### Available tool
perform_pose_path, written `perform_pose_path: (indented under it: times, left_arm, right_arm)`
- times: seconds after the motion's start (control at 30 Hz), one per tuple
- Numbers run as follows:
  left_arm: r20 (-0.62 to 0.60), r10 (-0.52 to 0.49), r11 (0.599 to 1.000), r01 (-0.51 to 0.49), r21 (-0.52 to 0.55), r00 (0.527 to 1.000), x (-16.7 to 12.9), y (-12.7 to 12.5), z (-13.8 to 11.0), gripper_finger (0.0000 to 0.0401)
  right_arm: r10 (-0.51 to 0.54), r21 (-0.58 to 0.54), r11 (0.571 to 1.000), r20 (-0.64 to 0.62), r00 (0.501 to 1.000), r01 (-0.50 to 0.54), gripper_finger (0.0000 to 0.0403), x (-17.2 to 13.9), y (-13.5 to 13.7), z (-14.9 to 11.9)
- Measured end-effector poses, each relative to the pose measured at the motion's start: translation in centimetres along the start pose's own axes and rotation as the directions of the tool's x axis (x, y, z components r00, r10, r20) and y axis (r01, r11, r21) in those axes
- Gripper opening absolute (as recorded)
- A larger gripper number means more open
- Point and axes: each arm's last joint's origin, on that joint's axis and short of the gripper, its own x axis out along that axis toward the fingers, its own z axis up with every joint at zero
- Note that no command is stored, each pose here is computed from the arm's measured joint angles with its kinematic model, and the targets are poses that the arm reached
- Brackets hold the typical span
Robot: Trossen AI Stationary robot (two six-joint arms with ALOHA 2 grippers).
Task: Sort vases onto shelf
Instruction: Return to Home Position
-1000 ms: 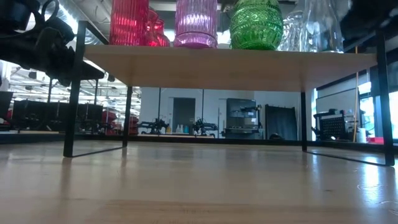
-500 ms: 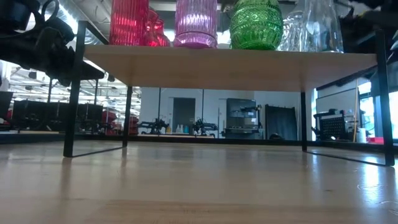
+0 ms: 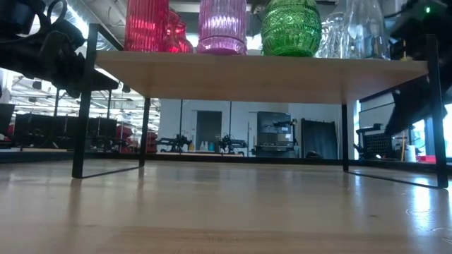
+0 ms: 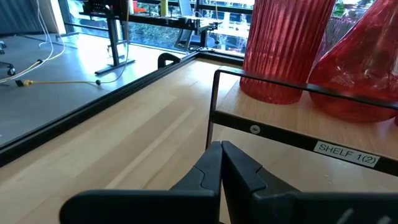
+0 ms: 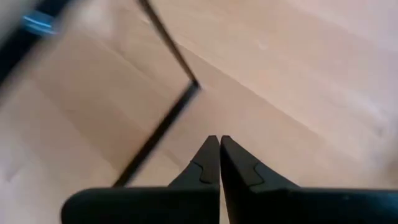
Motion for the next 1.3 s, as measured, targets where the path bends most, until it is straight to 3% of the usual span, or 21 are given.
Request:
perform_pose_path:
  times: [0.27, 0.53, 0.8, 1.03, 1.3]
  left_arm:
    - [0.0, 0.0, 1.0, 0.0, 0.0, 1.0, 0.0, 0.0, 0.0, 0.0]
    - [0.0, 0.0, 1.0, 0.0, 0.0, 1.0, 0.0, 0.0, 0.0, 0.0]
    - [0.0, 0.0, 1.0, 0.0, 0.0, 1.0, 0.0, 0.0, 0.0, 0.0]
    - [0.0, 0.0, 1.0, 0.0, 0.0, 1.0, 0.0, 0.0, 0.0, 0.0]
    - [0.0, 0.0, 1.0, 0.0, -0.001, 1.0, 0.0, 0.0, 0.0, 0.0]
  right_arm:
    - [-0.102, 0.274, 0.956, -0.028, 0.994, 0.105, 0.0, 2.4, -1.5, -2.1]
    - [-0.206, 0.378, 0.91, 0.048, 0.977, 0.173, 0.0, 3.6, -2.4, -3.0]
    - [-0.302, 0.379, 0.887, 0.047, 0.952, 0.263, 0.0, 4.1, -3.3, -3.8]
    - [-0.288, 0.426, 0.878, 0.11, 0.951, 0.217, 0.0, 4.1, -3.0, -3.3]
    - [-0.192, 0.431, 0.888, 0.027, 0.981, 0.162, 0.0, 3.9, -2.8, -3.5]
